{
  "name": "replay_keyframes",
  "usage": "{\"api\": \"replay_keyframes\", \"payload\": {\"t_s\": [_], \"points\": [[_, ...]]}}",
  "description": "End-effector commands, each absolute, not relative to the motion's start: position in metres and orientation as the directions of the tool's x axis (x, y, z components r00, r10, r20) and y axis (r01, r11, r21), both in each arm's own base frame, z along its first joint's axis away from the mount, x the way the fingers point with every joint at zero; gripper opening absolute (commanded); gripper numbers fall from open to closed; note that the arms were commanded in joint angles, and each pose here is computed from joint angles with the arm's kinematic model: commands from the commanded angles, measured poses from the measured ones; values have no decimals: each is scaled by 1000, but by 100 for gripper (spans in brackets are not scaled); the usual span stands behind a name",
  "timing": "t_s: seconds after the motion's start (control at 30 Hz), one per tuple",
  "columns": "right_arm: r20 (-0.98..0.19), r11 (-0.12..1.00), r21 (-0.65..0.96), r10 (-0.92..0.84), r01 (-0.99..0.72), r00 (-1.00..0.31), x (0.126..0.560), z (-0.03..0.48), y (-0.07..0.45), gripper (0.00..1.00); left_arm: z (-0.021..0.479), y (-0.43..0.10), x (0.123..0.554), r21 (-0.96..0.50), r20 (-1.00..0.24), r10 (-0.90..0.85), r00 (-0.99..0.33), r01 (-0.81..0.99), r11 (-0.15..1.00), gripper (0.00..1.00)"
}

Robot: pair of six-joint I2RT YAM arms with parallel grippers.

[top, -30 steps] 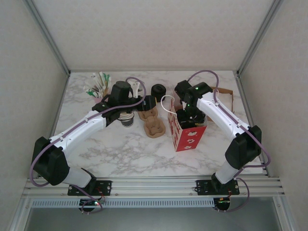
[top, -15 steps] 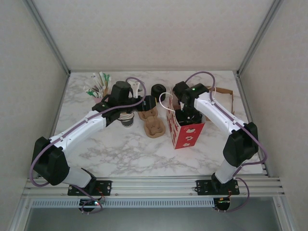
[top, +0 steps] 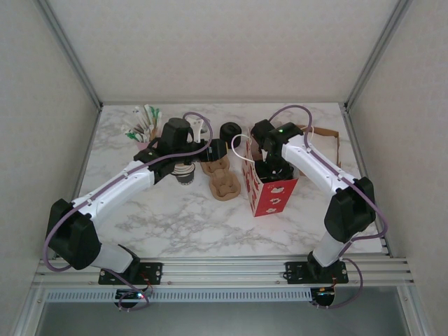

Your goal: Pack the takeout coffee

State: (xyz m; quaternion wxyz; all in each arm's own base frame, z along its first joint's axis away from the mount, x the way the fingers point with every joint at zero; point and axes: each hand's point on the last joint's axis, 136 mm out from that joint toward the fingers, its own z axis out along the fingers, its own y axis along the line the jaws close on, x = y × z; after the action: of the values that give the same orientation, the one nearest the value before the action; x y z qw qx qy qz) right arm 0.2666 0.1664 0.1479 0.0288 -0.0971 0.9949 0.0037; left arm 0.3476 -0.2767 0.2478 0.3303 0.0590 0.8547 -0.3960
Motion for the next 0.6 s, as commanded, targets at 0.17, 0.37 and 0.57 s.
{"api": "replay_keyframes", "payload": {"t_s": [0.17, 0.37, 0.57], "points": [[-41, 980, 7, -197, -197, -980, 260, 146, 166, 71, 264, -284, 346, -636, -635, -150, -758, 402, 659, 66], [-42, 980, 9, -197, -197, -980, 259, 146, 166, 71, 265, -285, 346, -635, -637, -148, -757, 405, 658, 66], [-43, 981, 9, -195, -196, -980, 258, 147, 165, 71, 264, -286, 345, -634, -635, -148, -758, 403, 659, 66]]}}
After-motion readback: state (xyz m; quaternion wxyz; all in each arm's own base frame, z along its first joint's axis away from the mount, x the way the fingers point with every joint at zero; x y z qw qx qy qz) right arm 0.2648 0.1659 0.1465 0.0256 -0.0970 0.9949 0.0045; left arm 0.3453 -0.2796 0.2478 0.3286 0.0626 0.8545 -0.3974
